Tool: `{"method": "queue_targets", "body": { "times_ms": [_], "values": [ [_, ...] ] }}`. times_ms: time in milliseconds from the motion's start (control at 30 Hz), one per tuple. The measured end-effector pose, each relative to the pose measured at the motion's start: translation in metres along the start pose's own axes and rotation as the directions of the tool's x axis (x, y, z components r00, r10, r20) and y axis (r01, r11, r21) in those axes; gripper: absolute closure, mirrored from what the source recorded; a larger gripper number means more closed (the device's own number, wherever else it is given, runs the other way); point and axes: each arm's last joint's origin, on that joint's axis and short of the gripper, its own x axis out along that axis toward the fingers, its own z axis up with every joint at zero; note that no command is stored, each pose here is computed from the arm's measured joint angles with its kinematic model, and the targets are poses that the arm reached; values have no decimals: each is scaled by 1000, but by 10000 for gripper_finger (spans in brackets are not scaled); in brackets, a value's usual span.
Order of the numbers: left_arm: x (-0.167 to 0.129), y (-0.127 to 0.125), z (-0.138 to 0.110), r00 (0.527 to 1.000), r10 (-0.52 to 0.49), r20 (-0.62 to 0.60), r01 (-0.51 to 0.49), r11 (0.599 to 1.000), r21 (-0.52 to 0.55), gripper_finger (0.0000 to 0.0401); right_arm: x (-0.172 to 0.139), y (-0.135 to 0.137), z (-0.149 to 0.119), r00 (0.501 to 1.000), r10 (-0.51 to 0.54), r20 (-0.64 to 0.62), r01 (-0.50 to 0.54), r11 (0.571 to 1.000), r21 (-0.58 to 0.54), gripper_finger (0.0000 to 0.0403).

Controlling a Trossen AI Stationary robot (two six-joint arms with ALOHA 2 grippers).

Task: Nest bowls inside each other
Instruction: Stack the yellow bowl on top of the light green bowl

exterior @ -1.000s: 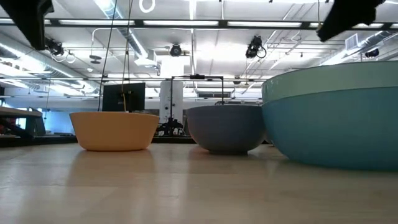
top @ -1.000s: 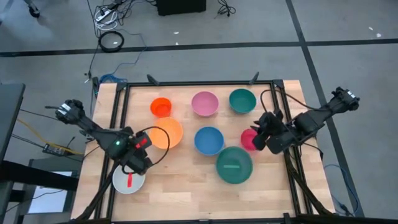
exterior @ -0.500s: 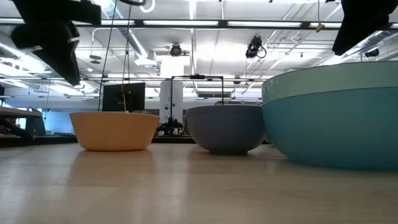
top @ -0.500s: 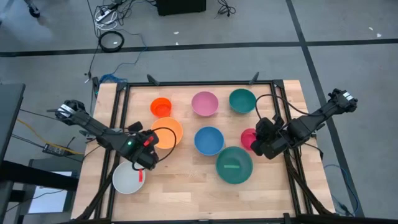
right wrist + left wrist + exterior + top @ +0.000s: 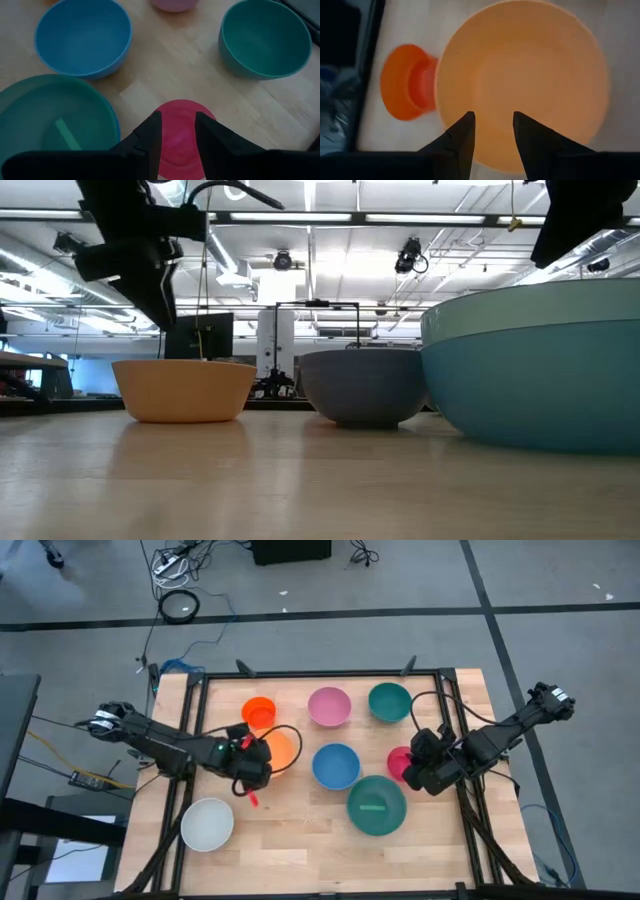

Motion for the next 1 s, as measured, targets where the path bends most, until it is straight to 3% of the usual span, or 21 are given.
{"method": "queue_targets", "body": {
  "times_ms": [200,433,500,600,733,833,1000],
  "values": [
    [2,-2,8,998,-28,57,15,977,213,258,0,0,0,1000,0,1,0,1000,-7,298],
    [5,0,31,971,-82,224,56,991,118,267,0,0,1,1000,-3,16,3,1000,-16,298],
    [1,-3,41,935,-156,319,122,985,125,272,0,1,1,1000,2,26,-1,1000,-26,298],
    [-11,-7,62,816,-264,514,218,964,150,278,0,3,2,998,13,65,-9,998,-66,298],
    [-22,-8,75,704,-301,643,215,954,211,283,-2,8,3,993,44,111,-29,990,-136,298],
    [-26,-7,78,672,-294,680,217,956,199,286,-3,9,3,991,47,127,-28,989,-145,298],
    [-26,-7,79,663,-291,690,228,956,185,287,-4,10,2,991,53,123,-34,988,-148,298]
  ]
}}
